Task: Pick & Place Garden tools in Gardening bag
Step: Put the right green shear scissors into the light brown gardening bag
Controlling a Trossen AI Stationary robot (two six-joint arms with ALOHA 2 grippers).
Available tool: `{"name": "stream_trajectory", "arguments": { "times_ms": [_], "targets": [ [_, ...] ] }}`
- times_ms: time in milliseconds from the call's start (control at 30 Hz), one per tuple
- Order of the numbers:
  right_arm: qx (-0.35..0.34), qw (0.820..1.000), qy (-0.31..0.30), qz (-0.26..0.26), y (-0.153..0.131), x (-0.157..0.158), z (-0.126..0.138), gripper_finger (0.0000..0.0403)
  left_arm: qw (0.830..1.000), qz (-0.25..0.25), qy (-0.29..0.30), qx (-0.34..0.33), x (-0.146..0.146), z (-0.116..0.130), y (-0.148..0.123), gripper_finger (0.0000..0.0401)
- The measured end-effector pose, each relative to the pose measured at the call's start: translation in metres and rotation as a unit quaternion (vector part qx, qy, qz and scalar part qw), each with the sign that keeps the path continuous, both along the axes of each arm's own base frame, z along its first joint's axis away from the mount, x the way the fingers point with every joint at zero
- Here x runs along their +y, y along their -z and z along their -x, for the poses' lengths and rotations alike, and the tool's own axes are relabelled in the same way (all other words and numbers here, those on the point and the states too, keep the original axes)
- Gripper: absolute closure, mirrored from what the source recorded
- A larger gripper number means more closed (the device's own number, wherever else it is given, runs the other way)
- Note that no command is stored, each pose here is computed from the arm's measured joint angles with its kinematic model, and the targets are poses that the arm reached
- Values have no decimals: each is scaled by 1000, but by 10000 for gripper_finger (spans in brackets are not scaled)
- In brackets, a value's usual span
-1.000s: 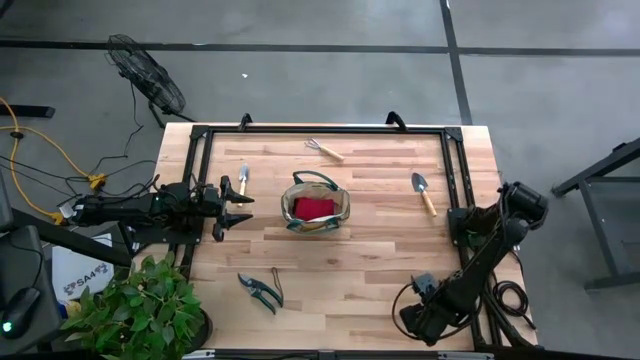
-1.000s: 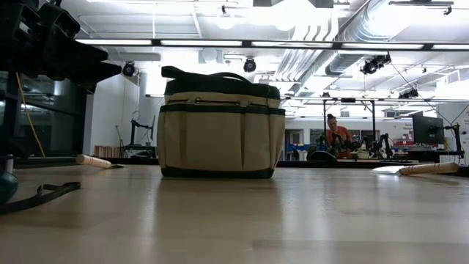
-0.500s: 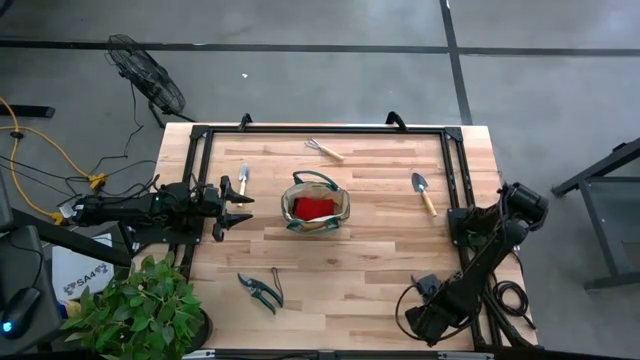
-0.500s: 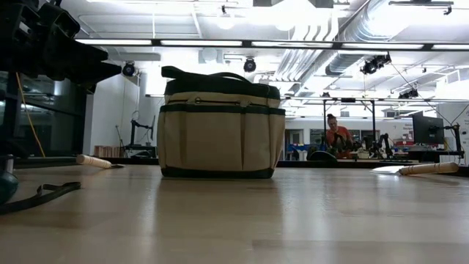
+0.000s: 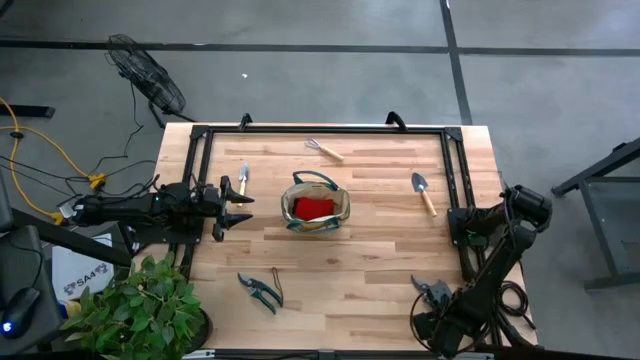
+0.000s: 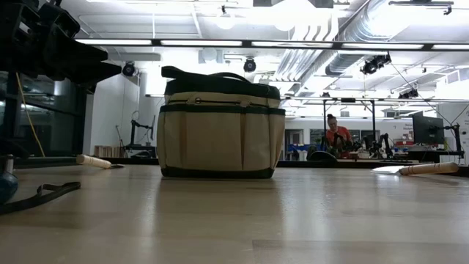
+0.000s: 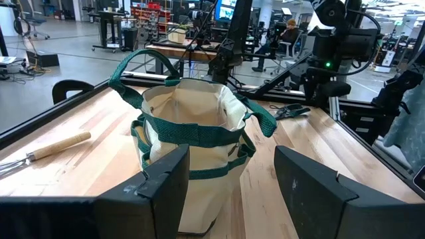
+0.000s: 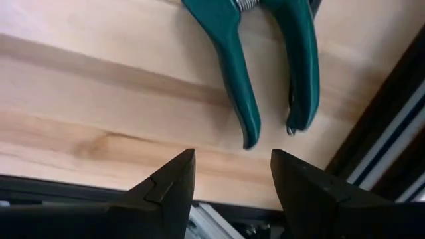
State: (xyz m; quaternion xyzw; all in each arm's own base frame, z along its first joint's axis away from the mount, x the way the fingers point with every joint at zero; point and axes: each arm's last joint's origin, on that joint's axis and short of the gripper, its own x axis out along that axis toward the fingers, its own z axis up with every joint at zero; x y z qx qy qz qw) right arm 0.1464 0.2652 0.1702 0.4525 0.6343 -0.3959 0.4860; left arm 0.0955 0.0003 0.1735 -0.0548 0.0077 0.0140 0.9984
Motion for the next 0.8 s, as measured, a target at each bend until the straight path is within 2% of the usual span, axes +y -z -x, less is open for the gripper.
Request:
{"name": "stream_trajectory", "arguments": {
  "times_ms": [200, 533, 800],
  "targets": [
    [-8, 1000, -11, 24, 4, -5, 2, 214, 1000, 0, 0, 0, 0, 0, 0, 187],
    [-9, 1000, -24, 3, 12, -6, 3, 214, 1000, 0, 0, 0, 0, 0, 0, 187],
    [2, 999, -42, 10, 21, -4, 2, 214, 1000, 0, 0, 0, 0, 0, 0, 187]
  ]
}}
